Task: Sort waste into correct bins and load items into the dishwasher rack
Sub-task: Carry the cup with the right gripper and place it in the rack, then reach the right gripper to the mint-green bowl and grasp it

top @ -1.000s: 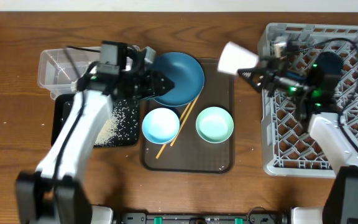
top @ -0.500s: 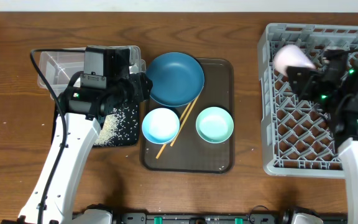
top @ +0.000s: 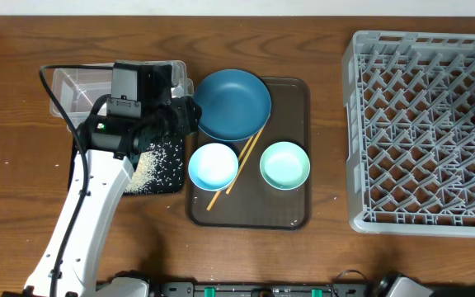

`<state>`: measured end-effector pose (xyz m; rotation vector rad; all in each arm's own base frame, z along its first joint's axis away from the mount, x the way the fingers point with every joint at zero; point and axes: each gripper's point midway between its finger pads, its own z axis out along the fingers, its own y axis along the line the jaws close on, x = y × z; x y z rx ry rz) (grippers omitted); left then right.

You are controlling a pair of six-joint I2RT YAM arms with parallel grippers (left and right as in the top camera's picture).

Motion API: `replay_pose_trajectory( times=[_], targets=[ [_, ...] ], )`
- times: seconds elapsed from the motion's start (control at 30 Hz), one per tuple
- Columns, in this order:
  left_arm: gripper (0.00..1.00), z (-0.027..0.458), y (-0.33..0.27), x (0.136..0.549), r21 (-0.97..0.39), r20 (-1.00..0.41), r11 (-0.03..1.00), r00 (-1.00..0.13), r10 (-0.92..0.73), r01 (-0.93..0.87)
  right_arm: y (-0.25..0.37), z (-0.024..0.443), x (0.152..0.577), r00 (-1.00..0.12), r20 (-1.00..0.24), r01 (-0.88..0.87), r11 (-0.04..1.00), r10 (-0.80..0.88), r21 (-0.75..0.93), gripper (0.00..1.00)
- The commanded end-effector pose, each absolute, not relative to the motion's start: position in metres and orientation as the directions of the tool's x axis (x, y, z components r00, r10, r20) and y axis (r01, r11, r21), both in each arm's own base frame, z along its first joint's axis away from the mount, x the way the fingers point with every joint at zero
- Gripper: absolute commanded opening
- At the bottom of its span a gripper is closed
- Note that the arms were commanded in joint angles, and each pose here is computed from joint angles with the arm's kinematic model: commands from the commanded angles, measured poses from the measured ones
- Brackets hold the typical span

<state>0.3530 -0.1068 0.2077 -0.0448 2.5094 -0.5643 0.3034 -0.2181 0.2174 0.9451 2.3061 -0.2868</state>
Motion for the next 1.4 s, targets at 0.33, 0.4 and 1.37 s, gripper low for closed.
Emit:
replay_pose_trajectory(
  times=[0.33, 0.4, 1.37],
  targets=[
    [0.48, 0.21, -0.104, 0.355, -0.384, -0.534, 0.918, -0.834, -0.137, 0.095, -0.278, 0.141, 0.252, -0.515, -0.407, 0.833, 0.552, 0.755, -0.032, 0.05],
    [0.48, 0.21, -0.104, 0.355, -0.384, -0.534, 0.918, -0.834, -0.137, 0.095, -0.274, 0.135, 0.256, -0.52, -0.389, 0.826, 0.564, 0.76, -0.002, 0.27],
    [0.55, 0.188, -0.071, 0.339, -0.238, -0.47, 0.97, -0.869, -0.157, -0.047, -0.038, 0.214, 0.386, -0.765, -0.608, 0.038, 0.958, 0.211, 0.285, 0.7]
  ],
)
